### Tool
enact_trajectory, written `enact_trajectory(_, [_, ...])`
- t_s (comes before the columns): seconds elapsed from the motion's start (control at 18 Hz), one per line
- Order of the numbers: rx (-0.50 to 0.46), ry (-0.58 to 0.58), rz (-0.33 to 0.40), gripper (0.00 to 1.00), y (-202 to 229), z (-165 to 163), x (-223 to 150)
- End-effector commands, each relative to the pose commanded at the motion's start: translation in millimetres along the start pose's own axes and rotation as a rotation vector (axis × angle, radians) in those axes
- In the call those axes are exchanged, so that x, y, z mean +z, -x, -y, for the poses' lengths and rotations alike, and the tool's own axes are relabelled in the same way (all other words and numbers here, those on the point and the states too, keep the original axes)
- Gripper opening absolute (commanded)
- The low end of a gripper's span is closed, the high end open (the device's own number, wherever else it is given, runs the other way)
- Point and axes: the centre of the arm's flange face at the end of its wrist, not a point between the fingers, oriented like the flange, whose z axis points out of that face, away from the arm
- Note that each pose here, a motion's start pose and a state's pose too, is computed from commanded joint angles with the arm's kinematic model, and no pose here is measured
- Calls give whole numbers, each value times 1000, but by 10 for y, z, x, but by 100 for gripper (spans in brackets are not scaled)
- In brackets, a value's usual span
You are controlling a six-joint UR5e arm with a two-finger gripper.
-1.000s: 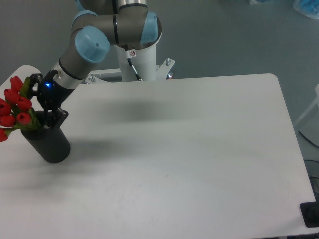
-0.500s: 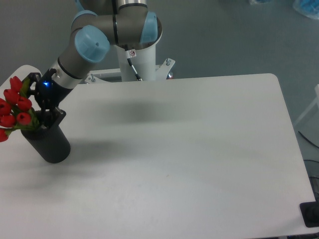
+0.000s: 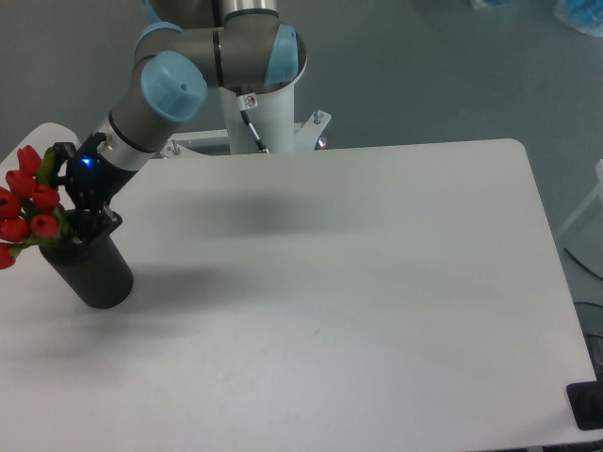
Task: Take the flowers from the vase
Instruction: 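Close the gripper around the tulip stems, then lift the gripped tulip bouquet straight up out of the black vase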
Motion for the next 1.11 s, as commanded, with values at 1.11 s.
enact_trajectory(1.11, [17, -97, 33, 37, -118, 185, -485])
